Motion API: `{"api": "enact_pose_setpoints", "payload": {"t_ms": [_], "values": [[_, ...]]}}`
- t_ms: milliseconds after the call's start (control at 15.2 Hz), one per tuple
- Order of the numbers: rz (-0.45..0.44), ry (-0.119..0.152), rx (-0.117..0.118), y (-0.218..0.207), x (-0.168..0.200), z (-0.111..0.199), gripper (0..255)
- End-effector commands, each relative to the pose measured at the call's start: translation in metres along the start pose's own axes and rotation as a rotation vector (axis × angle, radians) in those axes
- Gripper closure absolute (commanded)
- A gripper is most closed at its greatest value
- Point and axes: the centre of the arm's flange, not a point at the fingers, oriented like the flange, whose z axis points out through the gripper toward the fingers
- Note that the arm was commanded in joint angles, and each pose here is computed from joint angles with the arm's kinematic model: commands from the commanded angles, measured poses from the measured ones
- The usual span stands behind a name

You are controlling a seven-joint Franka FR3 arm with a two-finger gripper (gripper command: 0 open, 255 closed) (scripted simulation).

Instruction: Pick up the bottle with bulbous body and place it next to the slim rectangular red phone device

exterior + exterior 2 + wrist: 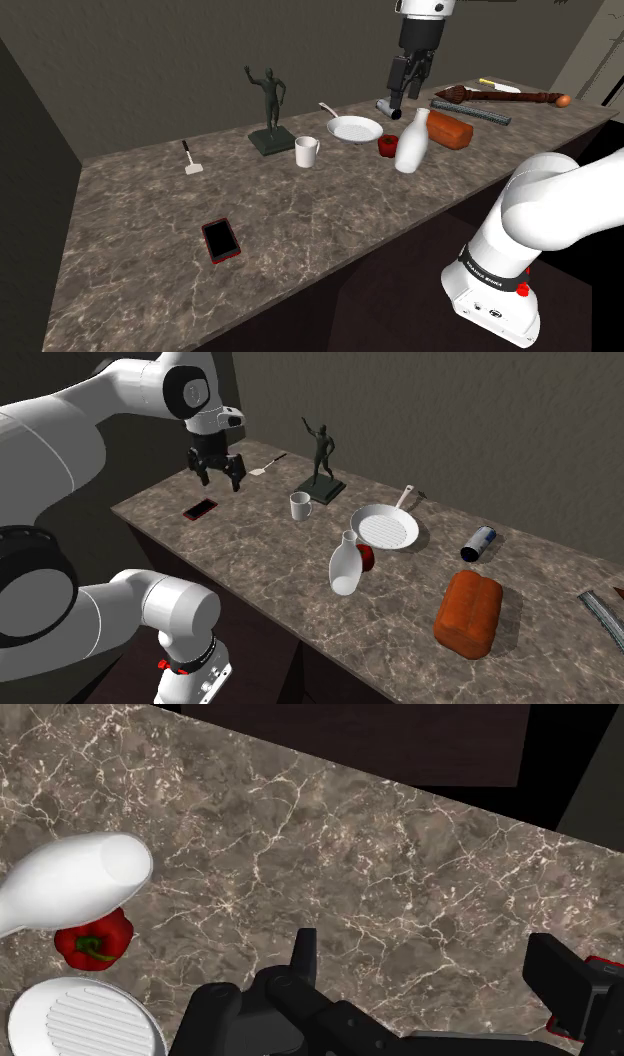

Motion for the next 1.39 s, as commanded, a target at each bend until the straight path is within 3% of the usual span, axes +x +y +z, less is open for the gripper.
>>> {"api": "enact_pose_setpoints", "payload": {"t_ms": [0,1320], "values": [[0.0,0.0,0.0,0.0,0.0,0.0,0],[0.029,-0.004,-0.008,0.244,0.046,0.086,0]]}}
